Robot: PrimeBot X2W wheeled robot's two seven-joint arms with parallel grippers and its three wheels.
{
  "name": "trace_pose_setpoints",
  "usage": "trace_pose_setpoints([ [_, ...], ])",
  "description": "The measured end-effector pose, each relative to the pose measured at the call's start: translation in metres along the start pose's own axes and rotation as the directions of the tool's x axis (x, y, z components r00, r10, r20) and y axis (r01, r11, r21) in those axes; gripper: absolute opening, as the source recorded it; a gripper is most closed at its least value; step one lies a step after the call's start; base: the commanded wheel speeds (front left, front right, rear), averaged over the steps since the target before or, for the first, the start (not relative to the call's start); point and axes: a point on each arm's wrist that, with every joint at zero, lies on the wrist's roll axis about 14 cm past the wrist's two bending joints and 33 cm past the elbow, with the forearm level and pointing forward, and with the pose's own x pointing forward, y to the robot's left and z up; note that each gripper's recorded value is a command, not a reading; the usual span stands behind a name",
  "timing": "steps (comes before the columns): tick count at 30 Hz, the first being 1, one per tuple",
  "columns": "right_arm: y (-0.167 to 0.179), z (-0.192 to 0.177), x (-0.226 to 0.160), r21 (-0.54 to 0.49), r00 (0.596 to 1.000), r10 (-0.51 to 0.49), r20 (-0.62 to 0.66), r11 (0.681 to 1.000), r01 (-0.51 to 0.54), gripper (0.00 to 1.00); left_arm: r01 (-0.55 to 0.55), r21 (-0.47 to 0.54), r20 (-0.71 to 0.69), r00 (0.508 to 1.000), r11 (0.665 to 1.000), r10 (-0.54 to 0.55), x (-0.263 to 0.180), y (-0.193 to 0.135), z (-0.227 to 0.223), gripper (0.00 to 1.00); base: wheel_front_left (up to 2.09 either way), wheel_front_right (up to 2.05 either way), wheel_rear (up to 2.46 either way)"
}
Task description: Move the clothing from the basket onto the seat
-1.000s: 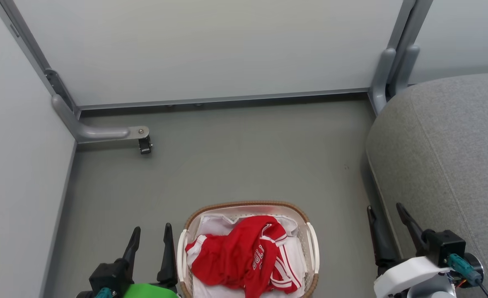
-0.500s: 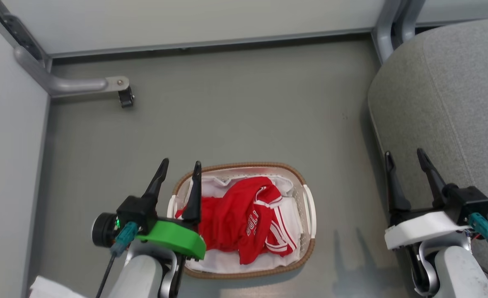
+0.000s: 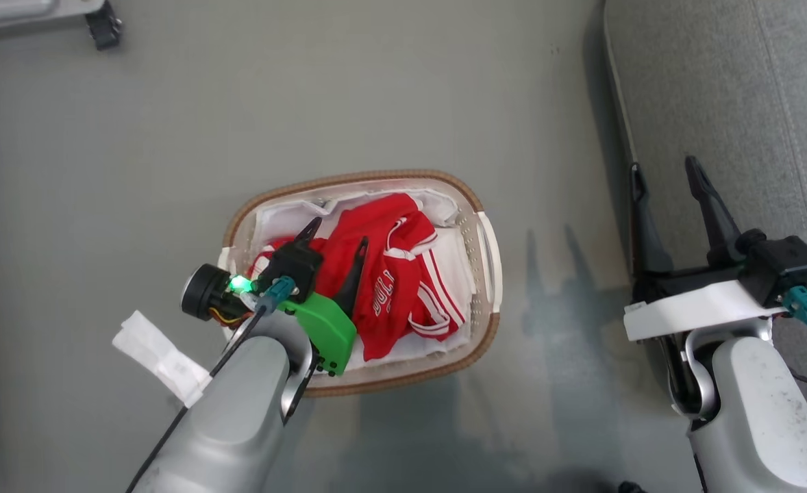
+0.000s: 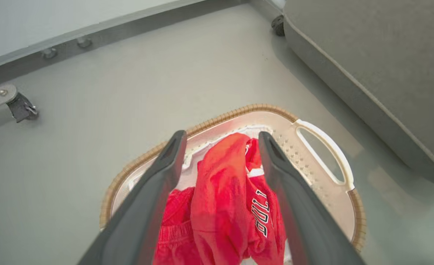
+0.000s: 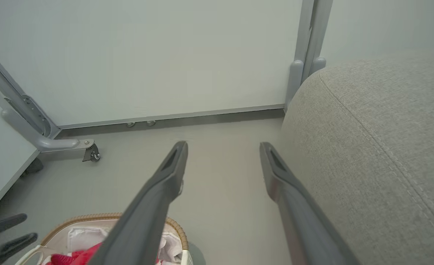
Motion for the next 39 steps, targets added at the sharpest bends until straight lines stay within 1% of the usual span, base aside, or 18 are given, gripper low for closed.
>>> trace_pose_setpoints([
  [6, -0.015, -0.026, 0.009, 0.008, 0.998, -0.031, -0.050, 0.999, 0.031, 1.00, 0.084, 0.013, -0.146, 0.986, 0.996, -0.082, 0.030, -0.009, -0.050, 1.00, 0.00, 0.00, 0.00],
  [9, -0.023, -0.037, 0.013, 0.010, 0.997, -0.045, -0.067, 0.999, 0.046, 1.00, 0.114, 0.048, -0.192, 0.976, 0.992, -0.103, 0.047, -0.009, -0.065, 1.00, 0.00, 0.00, 0.00],
  [12, -0.031, -0.048, 0.013, 0.009, 0.994, -0.063, -0.092, 0.998, 0.064, 1.00, 0.137, 0.069, -0.250, 0.961, 0.988, -0.115, 0.058, -0.007, -0.086, 1.00, 0.00, 0.00, 0.00],
  [18, -0.048, -0.067, 0.008, 0.000, 0.985, -0.104, -0.140, 0.994, 0.105, 1.00, 0.146, 0.098, -0.333, 0.937, 0.984, -0.106, 0.076, 0.001, -0.118, 1.00, 0.00, 0.00, 0.00],
  [21, -0.056, -0.071, 0.005, -0.009, 0.980, -0.123, -0.154, 0.992, 0.123, 1.00, 0.154, 0.086, -0.361, 0.926, 0.984, -0.113, 0.081, -0.002, -0.130, 1.00, 0.00, 0.00, 0.00],
  [22, -0.058, -0.073, 0.004, -0.013, 0.979, -0.129, -0.158, 0.992, 0.128, 1.00, 0.153, 0.078, -0.369, 0.922, 0.985, -0.114, 0.083, -0.003, -0.134, 0.83, 0.00, 0.00, 0.00],
  [23, -0.060, -0.074, 0.003, -0.017, 0.978, -0.133, -0.162, 0.991, 0.132, 1.00, 0.154, 0.072, -0.376, 0.919, 0.985, -0.116, 0.083, -0.004, -0.137, 0.48, 0.00, 0.00, 0.00],
  [25, -0.063, -0.076, 0.001, -0.023, 0.975, -0.143, -0.170, 0.990, 0.141, 1.00, 0.161, 0.066, -0.384, 0.915, 0.985, -0.124, 0.085, -0.006, -0.141, 0.00, 0.00, 0.00, 0.00],
  [31, -0.069, -0.072, -0.001, -0.029, 0.973, -0.160, -0.164, 0.987, 0.157, 1.00, 0.158, 0.048, -0.363, 0.923, 0.986, -0.130, 0.087, -0.008, -0.133, 0.00, 0.00, 0.00, 0.00],
  [37, -0.065, -0.058, 0.001, -0.036, 0.979, -0.151, -0.135, 0.988, 0.148, 1.00, 0.172, 0.040, -0.296, 0.943, 0.984, -0.153, 0.081, -0.016, -0.105, 0.00, 0.00, 0.00, 0.00],
  [39, -0.062, -0.052, 0.000, -0.040, 0.982, -0.146, -0.123, 0.989, 0.142, 1.00, 0.177, 0.045, -0.253, 0.954, 0.983, -0.160, 0.078, -0.018, -0.088, 0.00, 0.00, 0.00, 0.00],
])
